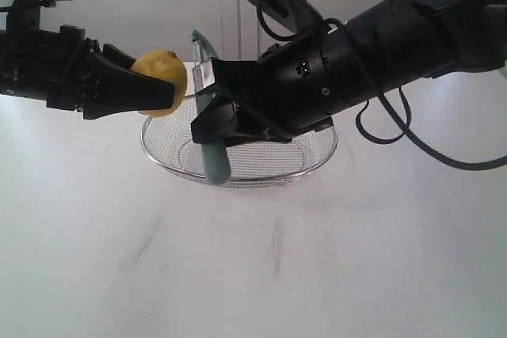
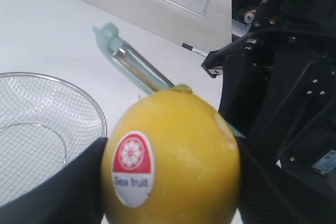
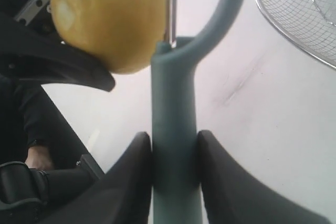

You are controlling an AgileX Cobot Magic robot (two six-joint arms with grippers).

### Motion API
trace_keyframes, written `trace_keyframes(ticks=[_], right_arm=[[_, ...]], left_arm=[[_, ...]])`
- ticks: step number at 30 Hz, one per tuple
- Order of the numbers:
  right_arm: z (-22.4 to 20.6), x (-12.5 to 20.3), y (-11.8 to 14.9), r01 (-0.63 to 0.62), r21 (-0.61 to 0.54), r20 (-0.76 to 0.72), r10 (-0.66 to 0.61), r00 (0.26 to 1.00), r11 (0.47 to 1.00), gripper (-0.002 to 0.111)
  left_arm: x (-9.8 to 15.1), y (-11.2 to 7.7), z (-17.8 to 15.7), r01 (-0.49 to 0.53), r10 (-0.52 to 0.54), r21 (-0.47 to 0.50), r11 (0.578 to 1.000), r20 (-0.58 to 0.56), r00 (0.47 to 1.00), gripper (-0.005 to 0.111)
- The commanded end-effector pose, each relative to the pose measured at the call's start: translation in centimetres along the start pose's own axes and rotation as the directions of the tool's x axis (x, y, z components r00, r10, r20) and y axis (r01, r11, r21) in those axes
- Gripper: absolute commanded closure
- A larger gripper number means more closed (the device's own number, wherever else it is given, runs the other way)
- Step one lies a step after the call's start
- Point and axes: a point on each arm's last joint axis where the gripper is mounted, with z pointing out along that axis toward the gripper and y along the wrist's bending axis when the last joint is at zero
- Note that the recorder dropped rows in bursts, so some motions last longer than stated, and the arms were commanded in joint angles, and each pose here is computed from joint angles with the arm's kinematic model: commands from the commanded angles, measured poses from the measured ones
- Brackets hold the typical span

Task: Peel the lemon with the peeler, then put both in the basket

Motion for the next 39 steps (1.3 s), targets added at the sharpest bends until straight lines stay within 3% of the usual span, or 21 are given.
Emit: trace_keyframes(ticks=[1, 16, 26, 39], right_arm=[[-0.3, 0.2, 0.1, 0.019, 0.007, -0.002, -0.019, 1.0, 1.0, 0.108], [4.2, 1.1, -3.1, -0.129, 0.029, -0.157, 0.132, 0.979, 0.991, 0.108], [4.2, 1.0, -2.0, -0.195, -0.094, -0.162, 0.178, 0.971, 0.976, 0.108], [3.1, 0.1, -1.4, -0.179, -0.081, -0.052, 0.176, 0.983, 0.98, 0.108]], left_arm=[[-0.3, -0.5, -0.2, -0.001, 0.001, 0.013, 1.0, 0.028, 1.0, 0.107], [-0.3, -0.4, -0.2, -0.001, 0.001, 0.006, 1.0, 0.028, 1.0, 0.107], [-0.3, -0.1, -0.2, 0.0, 0.001, -0.026, 1.0, 0.024, 1.0, 0.107], [-0.3, -0.1, -0.2, 0.0, 0.001, -0.026, 1.0, 0.024, 1.0, 0.107]])
